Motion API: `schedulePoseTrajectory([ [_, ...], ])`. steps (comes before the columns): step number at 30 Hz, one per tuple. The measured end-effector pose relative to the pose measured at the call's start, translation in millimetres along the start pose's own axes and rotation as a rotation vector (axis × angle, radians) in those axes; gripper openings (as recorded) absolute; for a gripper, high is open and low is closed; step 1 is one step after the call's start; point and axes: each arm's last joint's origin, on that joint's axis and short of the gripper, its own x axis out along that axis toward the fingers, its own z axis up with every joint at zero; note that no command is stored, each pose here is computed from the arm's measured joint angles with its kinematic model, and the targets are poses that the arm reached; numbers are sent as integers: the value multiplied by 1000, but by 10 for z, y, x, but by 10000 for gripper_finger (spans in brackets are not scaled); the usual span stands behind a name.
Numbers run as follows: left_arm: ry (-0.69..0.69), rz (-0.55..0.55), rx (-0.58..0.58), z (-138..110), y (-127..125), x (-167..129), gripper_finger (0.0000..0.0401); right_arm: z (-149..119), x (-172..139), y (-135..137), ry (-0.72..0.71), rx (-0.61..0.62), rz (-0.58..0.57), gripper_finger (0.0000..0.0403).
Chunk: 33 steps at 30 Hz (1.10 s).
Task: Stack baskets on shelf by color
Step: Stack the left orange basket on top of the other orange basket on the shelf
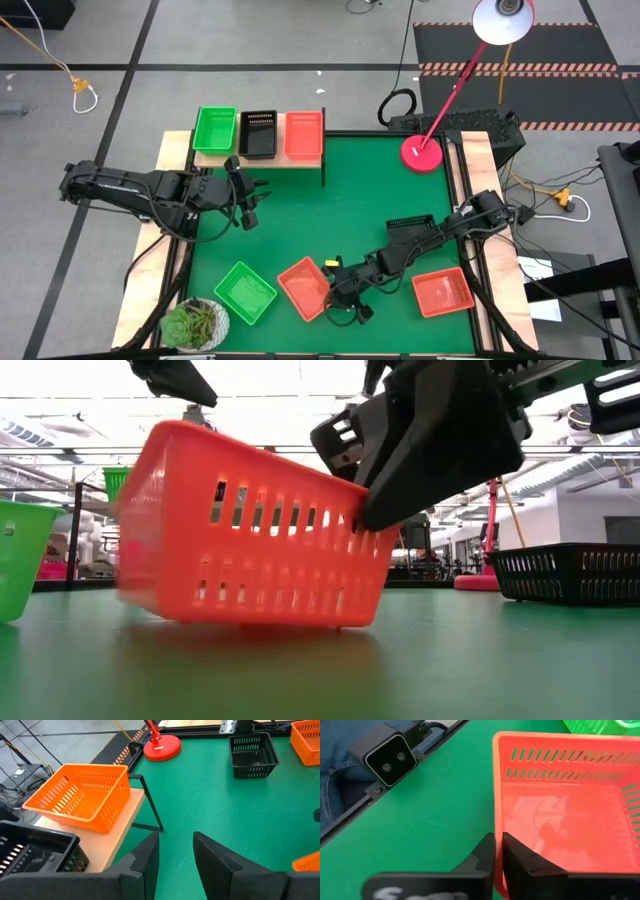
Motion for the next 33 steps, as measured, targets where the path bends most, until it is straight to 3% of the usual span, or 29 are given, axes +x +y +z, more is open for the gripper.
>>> schedulePoseTrajectory([
  [7,26,-6,20,-27,0,0,122,131,-222,-28,-40,6,-29,17],
  [18,43,-6,35,-45,2,-2,122,433,-971,-120,-110,49,-419,9],
  [24,39,-6,33,-41,2,-2,122,642,-1310,-279,-69,80,-600,10],
  [33,40,-6,32,-42,2,-2,122,899,-1663,-595,-29,22,-712,10],
])
